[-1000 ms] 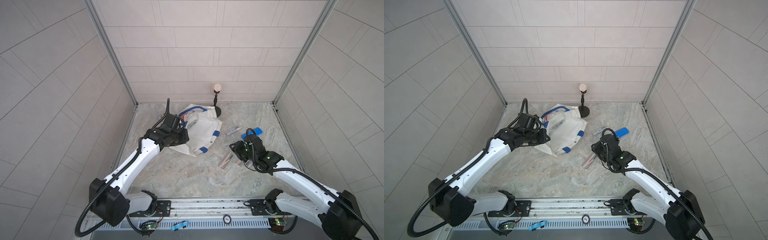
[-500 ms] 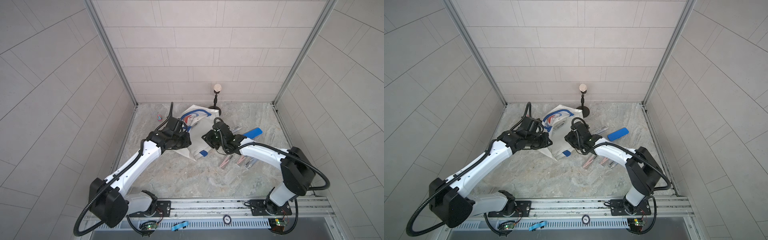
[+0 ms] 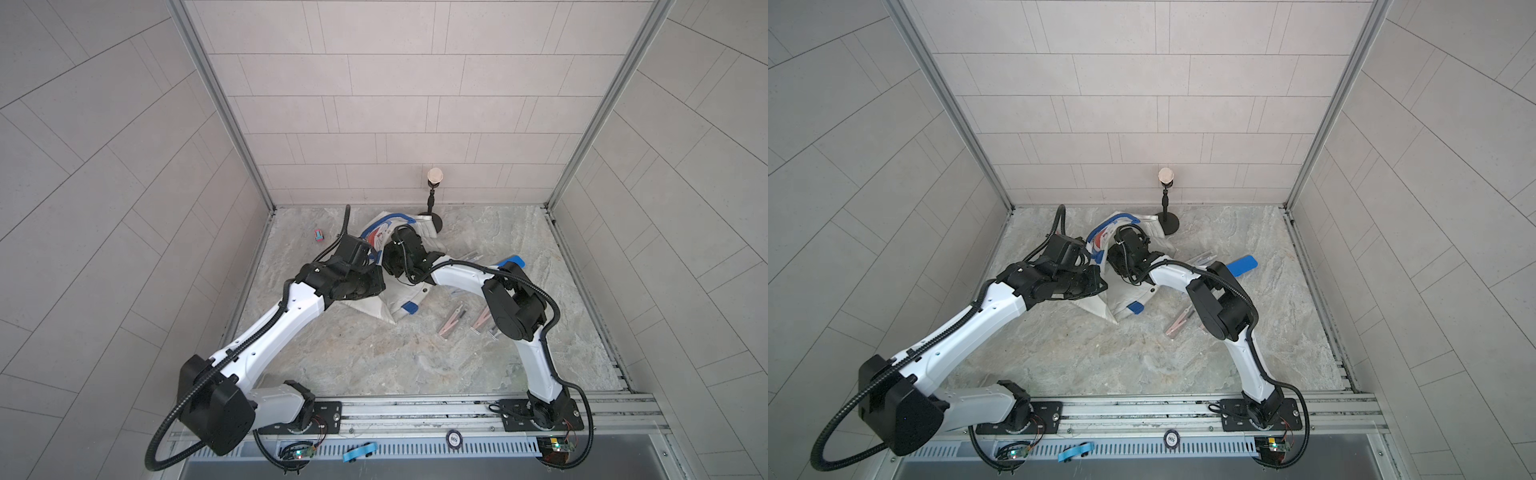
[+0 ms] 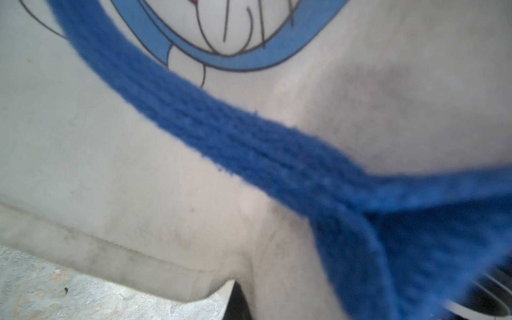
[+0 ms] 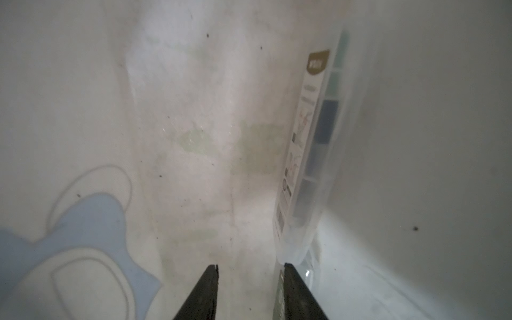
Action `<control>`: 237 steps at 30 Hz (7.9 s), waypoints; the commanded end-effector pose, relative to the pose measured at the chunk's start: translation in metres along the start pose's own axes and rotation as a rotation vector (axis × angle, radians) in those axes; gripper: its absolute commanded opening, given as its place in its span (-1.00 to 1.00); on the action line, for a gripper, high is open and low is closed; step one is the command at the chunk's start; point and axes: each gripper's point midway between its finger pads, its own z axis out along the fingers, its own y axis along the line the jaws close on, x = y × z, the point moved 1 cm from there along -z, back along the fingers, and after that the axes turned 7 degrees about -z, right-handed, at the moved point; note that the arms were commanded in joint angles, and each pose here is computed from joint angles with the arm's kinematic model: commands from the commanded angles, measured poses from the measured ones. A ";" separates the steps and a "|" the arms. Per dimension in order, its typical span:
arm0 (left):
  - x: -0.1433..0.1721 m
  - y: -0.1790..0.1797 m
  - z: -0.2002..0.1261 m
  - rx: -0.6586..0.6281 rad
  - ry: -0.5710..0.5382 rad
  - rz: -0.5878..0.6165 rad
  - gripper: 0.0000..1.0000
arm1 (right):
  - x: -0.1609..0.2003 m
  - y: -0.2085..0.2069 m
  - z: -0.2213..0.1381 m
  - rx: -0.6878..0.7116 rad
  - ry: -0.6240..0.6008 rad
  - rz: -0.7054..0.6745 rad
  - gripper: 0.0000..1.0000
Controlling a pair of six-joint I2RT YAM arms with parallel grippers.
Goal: Take out the compass set from the canvas bag
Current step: Pick up the compass set from the canvas bag, then place the compass set at the center of the board, then pick up the compass set from the canvas bag, then place the compass set at the center of the board, then adjust the canvas bag at the center of the board.
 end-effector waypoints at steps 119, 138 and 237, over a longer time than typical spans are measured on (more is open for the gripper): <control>-0.020 0.007 -0.008 -0.042 0.050 -0.008 -1.00 | 0.034 0.001 -0.020 -0.059 0.124 0.023 -0.18; -0.021 -0.006 -0.002 -0.022 0.059 0.003 -1.00 | 0.037 -0.061 0.022 0.130 0.113 0.146 -0.09; -0.098 0.090 -0.055 -0.091 0.037 -0.647 0.98 | -0.122 -0.147 -0.100 0.415 0.082 -0.102 -0.19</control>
